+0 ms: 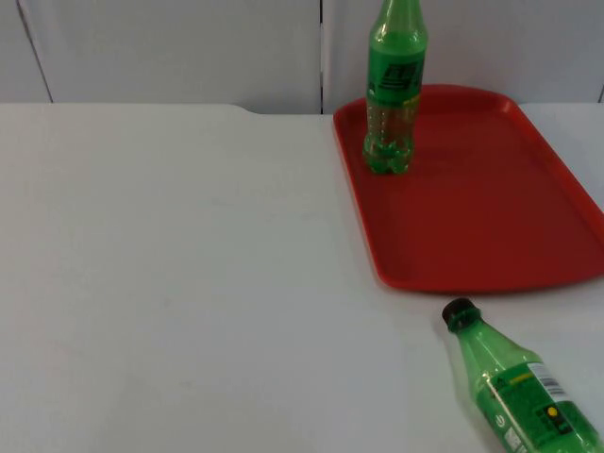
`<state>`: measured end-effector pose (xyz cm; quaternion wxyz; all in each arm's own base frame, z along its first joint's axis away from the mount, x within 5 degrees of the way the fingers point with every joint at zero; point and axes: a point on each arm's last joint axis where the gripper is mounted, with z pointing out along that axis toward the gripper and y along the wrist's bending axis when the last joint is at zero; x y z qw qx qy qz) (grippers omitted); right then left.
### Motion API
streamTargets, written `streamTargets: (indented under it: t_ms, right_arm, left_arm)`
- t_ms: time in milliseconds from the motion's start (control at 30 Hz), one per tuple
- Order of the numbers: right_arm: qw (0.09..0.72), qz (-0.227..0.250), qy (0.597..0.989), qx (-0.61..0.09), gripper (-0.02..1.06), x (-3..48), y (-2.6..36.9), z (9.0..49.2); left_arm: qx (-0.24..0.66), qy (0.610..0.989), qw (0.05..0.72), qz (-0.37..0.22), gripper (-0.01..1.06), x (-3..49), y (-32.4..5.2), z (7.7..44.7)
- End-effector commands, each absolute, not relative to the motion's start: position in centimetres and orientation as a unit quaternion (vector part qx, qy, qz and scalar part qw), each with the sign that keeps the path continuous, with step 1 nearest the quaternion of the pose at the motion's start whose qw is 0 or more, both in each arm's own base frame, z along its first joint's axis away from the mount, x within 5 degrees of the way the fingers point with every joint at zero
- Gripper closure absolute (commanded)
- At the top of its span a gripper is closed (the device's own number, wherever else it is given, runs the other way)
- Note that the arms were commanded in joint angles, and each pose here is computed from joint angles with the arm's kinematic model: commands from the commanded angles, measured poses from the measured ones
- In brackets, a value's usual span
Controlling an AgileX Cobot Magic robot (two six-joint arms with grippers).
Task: Place the bottle upright on the tray.
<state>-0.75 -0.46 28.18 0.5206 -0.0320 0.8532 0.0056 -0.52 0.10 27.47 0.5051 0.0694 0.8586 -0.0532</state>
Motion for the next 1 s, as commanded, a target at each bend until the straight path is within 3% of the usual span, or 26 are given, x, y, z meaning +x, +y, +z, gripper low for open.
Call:
streamTargets:
  t_ms: [0, 200, 433, 567, 967]
  right_arm:
    - [0.534, 0.001, 0.845, -0.033, 0.05, -1.2, -0.5, 29.0]
    - [0.489, 0.005, 0.872, -0.035, 0.05, -0.5, -0.4, 30.9]
    - [0.382, 0.062, 0.921, -0.039, 0.05, 3.8, 1.1, 32.0]
    - [0.308, 0.075, 0.947, -0.046, 0.05, 7.7, 1.8, 31.5]
    - [0.176, 0.108, 0.978, -0.037, 0.05, 15.3, 3.2, 27.8]
  left_arm:
    - [0.067, 0.856, 0.51, -0.056, 0.0, -0.5, 0.1, 27.5]
    - [0.067, 0.856, 0.51, -0.056, 0.0, -0.5, 0.1, 27.5]
    - [0.067, 0.856, 0.51, -0.056, 0.0, -0.5, 0.1, 27.5]
    - [0.067, 0.856, 0.51, -0.056, 0.0, -0.5, 0.1, 27.5]
    - [0.067, 0.856, 0.51, -0.056, 0.0, -0.5, 0.1, 27.5]
